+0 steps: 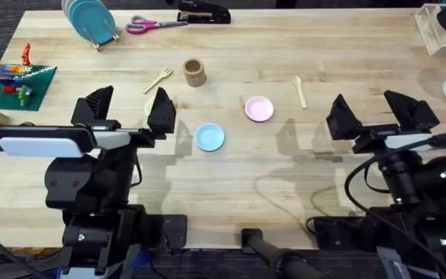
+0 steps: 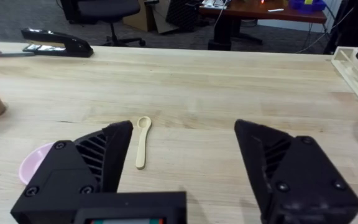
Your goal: Pick up a utensil and set it on the pink plate, then put the other utensil in the container.
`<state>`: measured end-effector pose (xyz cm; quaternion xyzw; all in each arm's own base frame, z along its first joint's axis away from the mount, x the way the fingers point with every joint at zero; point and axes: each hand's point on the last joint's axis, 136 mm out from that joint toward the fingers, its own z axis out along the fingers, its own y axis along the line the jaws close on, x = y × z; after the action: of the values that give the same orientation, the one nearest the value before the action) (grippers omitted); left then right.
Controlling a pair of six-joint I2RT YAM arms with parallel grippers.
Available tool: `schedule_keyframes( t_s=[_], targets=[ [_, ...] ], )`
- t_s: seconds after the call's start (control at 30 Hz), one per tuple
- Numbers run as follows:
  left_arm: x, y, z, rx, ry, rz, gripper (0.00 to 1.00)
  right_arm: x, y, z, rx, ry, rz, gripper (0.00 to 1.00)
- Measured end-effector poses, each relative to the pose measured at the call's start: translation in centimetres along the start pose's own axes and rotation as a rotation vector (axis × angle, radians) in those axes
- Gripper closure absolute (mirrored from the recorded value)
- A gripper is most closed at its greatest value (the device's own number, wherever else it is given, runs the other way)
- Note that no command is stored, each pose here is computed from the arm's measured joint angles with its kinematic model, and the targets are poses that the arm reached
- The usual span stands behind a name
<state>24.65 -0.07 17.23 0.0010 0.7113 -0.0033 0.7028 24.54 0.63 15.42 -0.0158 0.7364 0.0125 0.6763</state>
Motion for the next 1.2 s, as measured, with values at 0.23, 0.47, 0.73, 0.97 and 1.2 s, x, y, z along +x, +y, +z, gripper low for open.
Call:
schedule_keyframes(
  t_s=[0.23,0.47,0.73,0.97,1.2],
  targets=[
    [0.0,0.0,0.0,0.000,0.000,0.000,0.006,0.0,0.0,0.0,0.002,0.002,0.000,0.005],
    [0.0,0.0,0.0,0.000,0.000,0.000,0.006,-0.7,0.2,0.0,-0.013,-0.030,-0.001,0.005],
    [-0.8,-0.2,-0.3,0.012,0.011,0.000,0.007,-2.2,0.4,-0.4,-0.025,-0.052,-0.003,0.005],
    [-6.8,-0.5,-2.2,0.026,-0.057,0.003,0.007,-9.6,0.5,-2.3,-0.025,-0.140,-0.009,0.005],
    [-11.9,-0.2,-4.3,0.007,-0.050,0.004,0.007,-13.2,0.5,-2.7,-0.029,0.003,0.000,0.005]
  ],
)
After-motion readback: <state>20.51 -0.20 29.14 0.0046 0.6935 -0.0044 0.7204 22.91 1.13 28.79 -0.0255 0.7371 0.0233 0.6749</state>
